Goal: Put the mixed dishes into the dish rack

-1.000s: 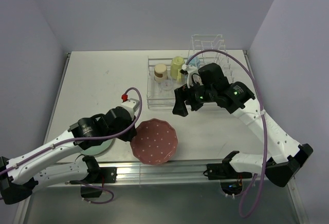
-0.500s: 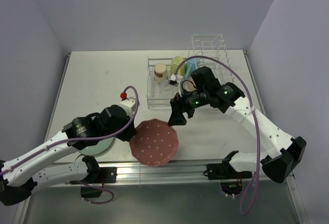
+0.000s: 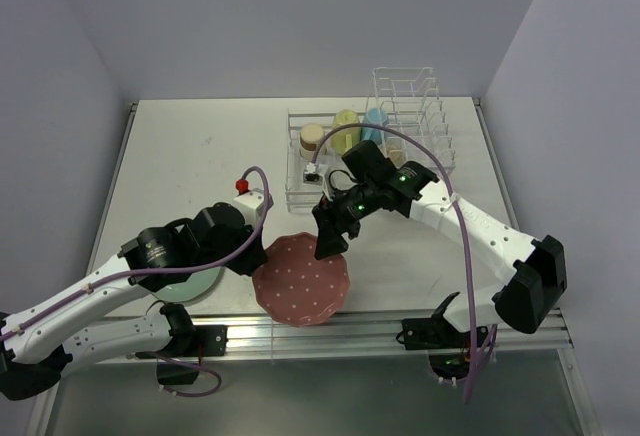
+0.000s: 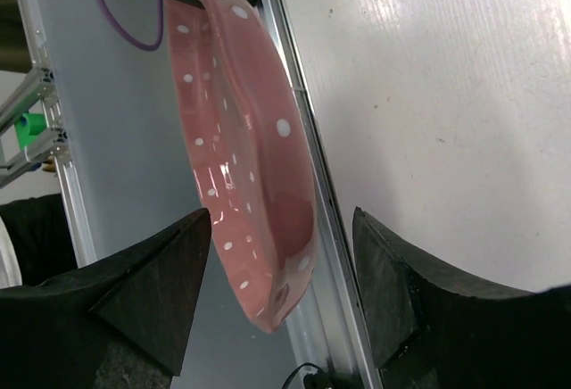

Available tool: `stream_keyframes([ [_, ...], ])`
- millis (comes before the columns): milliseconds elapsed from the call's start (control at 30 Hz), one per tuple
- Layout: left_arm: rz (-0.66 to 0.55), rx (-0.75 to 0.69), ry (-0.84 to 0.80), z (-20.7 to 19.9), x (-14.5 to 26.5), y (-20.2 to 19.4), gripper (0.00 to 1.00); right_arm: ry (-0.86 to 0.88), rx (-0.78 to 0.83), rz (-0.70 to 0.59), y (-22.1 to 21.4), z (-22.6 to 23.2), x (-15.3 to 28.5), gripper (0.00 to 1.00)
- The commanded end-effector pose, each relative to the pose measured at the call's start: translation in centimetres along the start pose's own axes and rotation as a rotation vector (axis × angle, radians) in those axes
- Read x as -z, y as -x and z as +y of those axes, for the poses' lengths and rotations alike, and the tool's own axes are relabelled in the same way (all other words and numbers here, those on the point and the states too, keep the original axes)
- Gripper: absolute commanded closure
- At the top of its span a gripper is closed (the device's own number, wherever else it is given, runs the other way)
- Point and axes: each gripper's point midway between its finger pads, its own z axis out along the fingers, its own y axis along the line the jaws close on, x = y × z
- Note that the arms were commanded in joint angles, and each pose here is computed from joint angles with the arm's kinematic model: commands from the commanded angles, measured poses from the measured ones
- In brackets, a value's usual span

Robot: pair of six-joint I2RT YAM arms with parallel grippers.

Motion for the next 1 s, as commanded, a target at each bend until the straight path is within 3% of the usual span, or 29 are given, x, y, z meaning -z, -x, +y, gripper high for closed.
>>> stream_keyframes([
  [0,-0.212,0.035,-0.167,-3.8,2.8,6.0,1.00,0.026,0.063,-0.006,0.6,0.2,-0.8,0.29],
  [333,-0.203,0.006,-0.193,-4.7,2.6,6.7,1.00,0.129,0.099,0.065,-0.7,1.8,-2.6,0.55],
  [433,-0.200,0.001,-0.193,-4.8,2.5,6.9,1.00,0.155,0.106,0.084,-1.2,2.2,-2.9,0.81],
  [467,-0.199,0.002,-0.191,-4.9,2.5,7.0,1.00,0.173,0.121,0.082,-1.2,2.4,-2.9,1.00],
  [667,-0.223,0.035,-0.175,-4.5,3.3,7.4,0.99,0.055,0.166,0.032,-0.8,1.6,-1.9,1.00],
  [733,-0.224,0.080,-0.139,-3.9,3.5,7.3,0.74,0.008,0.218,-0.025,0.2,1.8,-0.9,1.00],
  [800,-0.267,0.124,-0.117,-3.3,4.4,7.9,0.37,-0.032,0.276,-0.064,1.0,1.8,-0.1,1.00],
  [833,-0.289,0.146,-0.103,-3.0,4.9,8.3,0.30,-0.051,0.332,-0.098,1.5,2.2,0.8,1.00],
  [867,-0.318,0.191,-0.093,-2.6,6.0,8.7,0.14,-0.073,0.371,-0.123,2.3,2.4,1.6,1.00],
  [967,-0.428,0.315,0.014,-0.1,8.9,10.1,0.03,-0.209,0.507,-0.187,4.9,2.2,4.5,1.00],
])
